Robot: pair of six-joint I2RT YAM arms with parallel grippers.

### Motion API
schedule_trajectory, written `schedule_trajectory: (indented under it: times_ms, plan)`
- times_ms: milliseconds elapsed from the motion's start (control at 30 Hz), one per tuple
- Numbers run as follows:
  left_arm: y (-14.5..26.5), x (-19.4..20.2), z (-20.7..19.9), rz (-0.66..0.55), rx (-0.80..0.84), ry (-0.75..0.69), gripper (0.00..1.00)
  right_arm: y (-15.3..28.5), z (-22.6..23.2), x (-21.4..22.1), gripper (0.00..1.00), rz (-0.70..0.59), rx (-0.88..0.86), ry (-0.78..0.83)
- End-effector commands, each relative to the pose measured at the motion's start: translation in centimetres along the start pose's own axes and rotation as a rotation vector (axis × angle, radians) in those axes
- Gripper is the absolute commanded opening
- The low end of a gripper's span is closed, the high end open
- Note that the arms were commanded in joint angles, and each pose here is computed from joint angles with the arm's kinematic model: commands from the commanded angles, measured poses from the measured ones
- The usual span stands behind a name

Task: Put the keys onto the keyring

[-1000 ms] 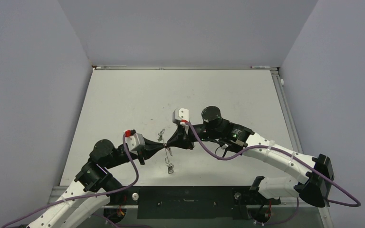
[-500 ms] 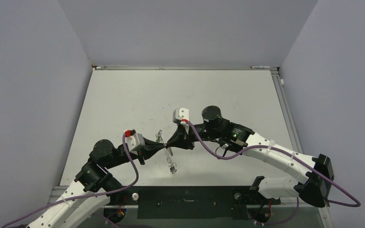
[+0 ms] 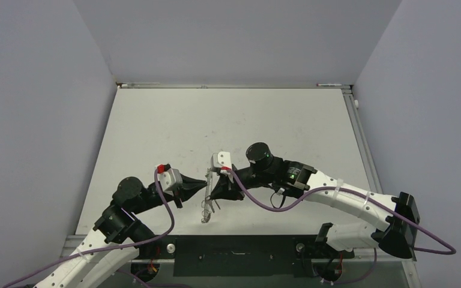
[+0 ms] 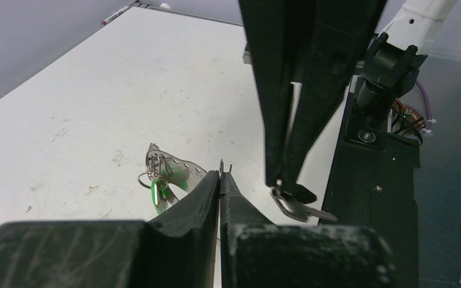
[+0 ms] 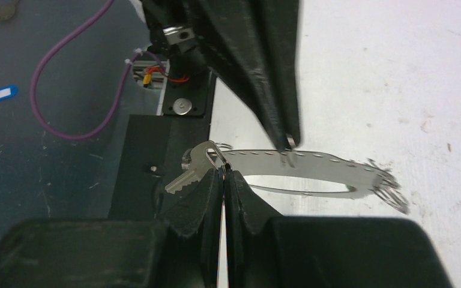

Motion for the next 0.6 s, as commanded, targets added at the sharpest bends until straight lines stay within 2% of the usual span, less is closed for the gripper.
schedule_trajectory:
  times_ms: [0,233,300,433,567]
  plan:
    - [0.1,-1.4,0.0,-0.064,-0.018,-0.063,0.00,-0.1,1.3,-2.5,0.05,-0.045,-0.036,0.097]
    - [0.1,-1.4,0.1,-0.066,-0.029,-0.066,0.00,0.4,0.9,-2.3,0.05,-0.019,0.066,0.105]
    - [0.2,-1.5,0.1,-0.073,-0.033,-0.069,0.00,0.8,0.3,-2.1,0.05,0.021,0.175,0.108]
    - [0.3,-1.6,0.1,-0.079,-0.039,-0.073,0.00,1.9,-1.4,-0.8,0.05,0.195,0.502,0.087]
    - [0.3,-1.6,0.1,-0.077,-0.037,-0.073,0.00,1.8,-1.5,-0.2,0.05,0.192,0.550,0.053]
Point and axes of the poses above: each gripper's point midway between its finger pads, its own y axis back along the fingers, its own z axis along the line the jaws close on, x = y × z, the point moved 10 cm from there along y, back along the fingers, and after that the axes turned 10 degrees about y, right-handed, at the moved point
